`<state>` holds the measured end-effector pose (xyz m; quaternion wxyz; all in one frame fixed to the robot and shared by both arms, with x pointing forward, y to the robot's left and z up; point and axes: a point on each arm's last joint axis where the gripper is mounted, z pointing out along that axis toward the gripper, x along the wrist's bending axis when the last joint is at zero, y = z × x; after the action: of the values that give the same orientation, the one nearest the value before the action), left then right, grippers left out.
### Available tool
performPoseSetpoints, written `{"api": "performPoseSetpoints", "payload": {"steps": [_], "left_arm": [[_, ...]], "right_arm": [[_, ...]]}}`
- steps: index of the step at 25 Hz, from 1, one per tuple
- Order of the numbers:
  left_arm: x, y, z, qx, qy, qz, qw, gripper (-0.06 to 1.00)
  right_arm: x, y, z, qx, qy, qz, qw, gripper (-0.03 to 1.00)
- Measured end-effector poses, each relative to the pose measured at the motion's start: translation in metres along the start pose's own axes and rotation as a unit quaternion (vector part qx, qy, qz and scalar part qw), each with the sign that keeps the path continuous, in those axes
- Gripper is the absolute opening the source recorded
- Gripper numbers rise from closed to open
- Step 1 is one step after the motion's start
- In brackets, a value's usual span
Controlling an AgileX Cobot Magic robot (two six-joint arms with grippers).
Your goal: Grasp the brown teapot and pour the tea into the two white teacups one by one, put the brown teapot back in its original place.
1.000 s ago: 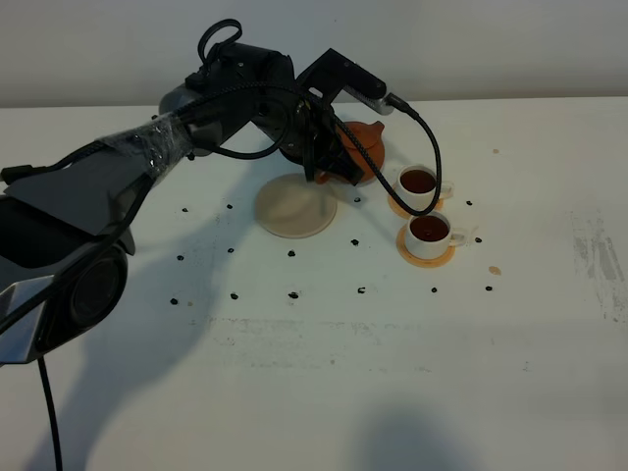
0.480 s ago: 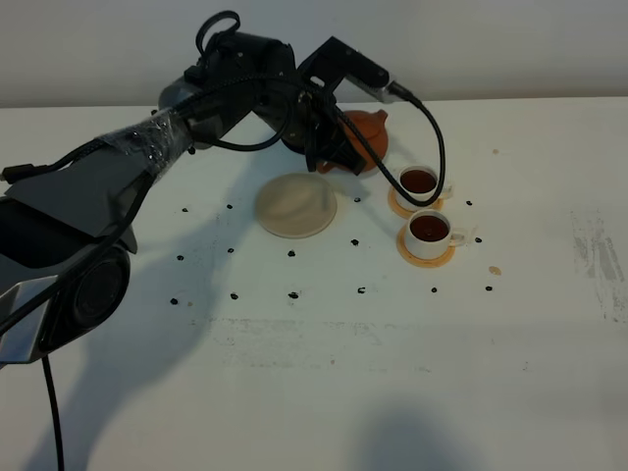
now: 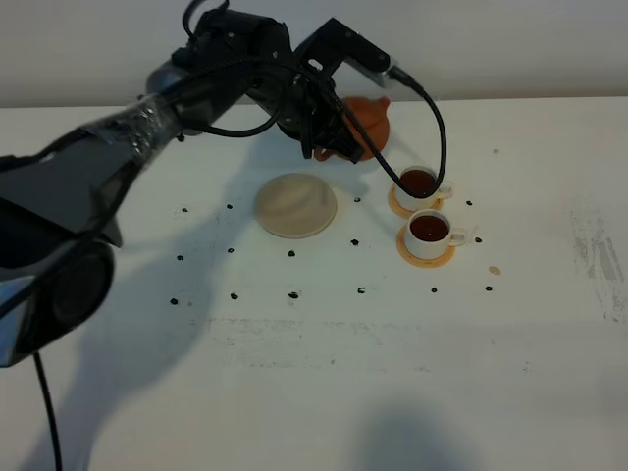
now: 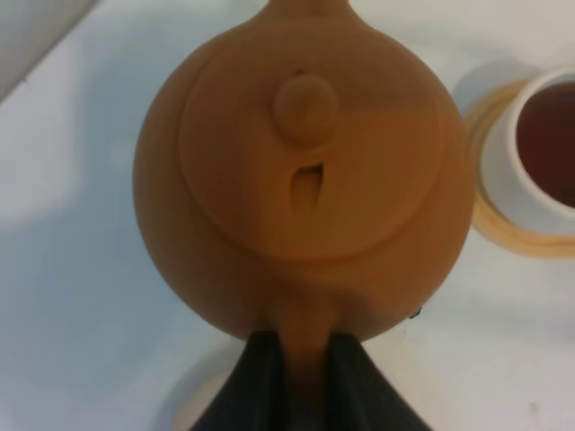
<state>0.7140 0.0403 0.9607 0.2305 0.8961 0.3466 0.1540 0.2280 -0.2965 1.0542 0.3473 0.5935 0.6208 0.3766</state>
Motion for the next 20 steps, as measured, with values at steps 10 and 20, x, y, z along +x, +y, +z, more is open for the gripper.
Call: {"api": "performPoseSetpoints", "payload": {"steps": [10, 20], "left_arm": [[-0.007, -0.033, -0.058, -0.022, 0.014, -0.014, 1.000, 0.09], [0.006, -0.083, -0.053, 0.052, 0.004, -0.074, 0.996, 0.09]], "right_arm": [[0.000, 0.000, 0.000, 0.000, 0.000, 0.000, 1.000, 0.49], [0.000, 0.000, 0.000, 0.000, 0.000, 0.000, 1.000, 0.49]]}}
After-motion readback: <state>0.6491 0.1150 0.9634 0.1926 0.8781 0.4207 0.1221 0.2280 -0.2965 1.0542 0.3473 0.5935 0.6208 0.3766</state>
